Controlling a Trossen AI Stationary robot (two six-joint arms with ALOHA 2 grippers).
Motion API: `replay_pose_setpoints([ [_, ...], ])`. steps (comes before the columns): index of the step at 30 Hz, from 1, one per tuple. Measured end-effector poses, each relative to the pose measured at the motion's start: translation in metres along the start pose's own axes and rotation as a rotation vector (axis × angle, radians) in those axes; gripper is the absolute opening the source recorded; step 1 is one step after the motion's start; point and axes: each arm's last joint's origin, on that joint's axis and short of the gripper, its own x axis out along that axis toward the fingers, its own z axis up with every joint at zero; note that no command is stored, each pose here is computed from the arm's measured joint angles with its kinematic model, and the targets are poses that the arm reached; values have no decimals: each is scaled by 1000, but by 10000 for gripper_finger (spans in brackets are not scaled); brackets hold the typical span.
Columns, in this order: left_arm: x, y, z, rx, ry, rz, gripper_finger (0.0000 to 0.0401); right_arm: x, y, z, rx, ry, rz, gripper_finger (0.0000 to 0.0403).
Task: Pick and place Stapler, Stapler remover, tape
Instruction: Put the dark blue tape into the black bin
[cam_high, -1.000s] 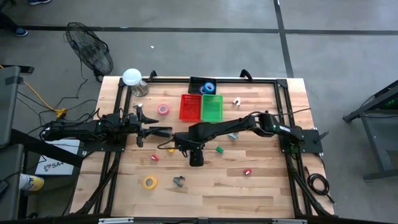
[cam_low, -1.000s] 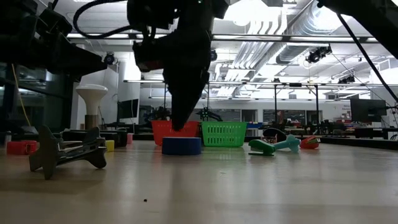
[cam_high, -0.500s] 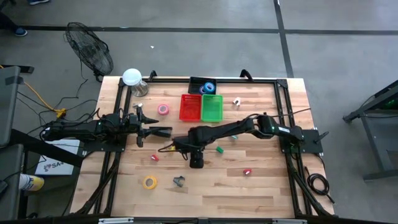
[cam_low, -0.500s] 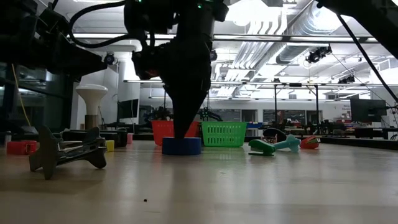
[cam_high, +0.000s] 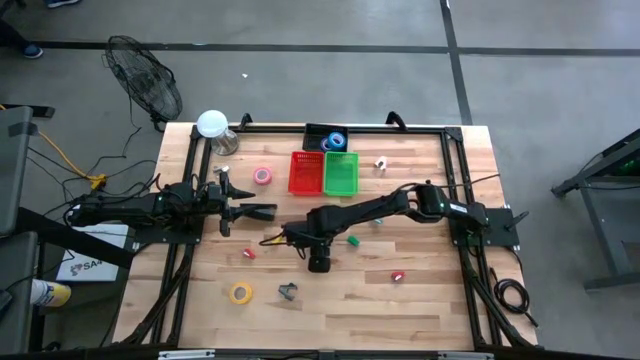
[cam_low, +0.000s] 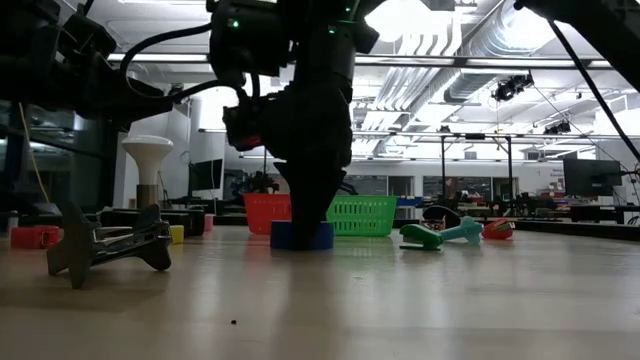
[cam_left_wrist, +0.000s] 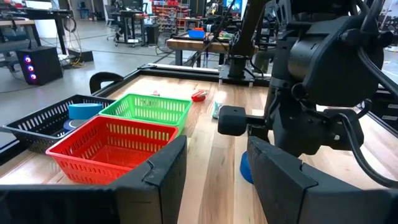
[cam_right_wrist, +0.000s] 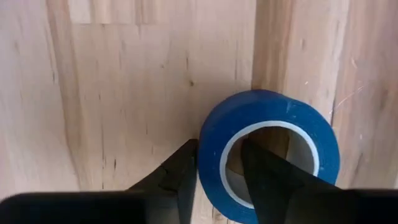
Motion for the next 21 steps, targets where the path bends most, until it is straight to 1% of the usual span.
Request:
replay_pose_setpoints([
  [4, 0, 0, 0, 0, 0, 0, 165, -9, 2, -3, -27, 13, 29, 60],
  [6, 0, 0, 0, 0, 0, 0, 165, -17, 2, -3, -45, -3, 44, 33],
  [9, 0, 0, 0, 0, 0, 0, 165, -31, -1, -5, -73, -13, 53, 30],
  [13, 0, 0, 0, 0, 0, 0, 165, -54, -17, -7, -51, -45, -19, 31],
  [16, 0, 0, 0, 0, 0, 0, 165, -78, -37, -9, -32, -90, -84, 31],
  [21, 0, 0, 0, 0, 0, 0, 165, -101, -83, -6, 39, -198, -163, 31],
])
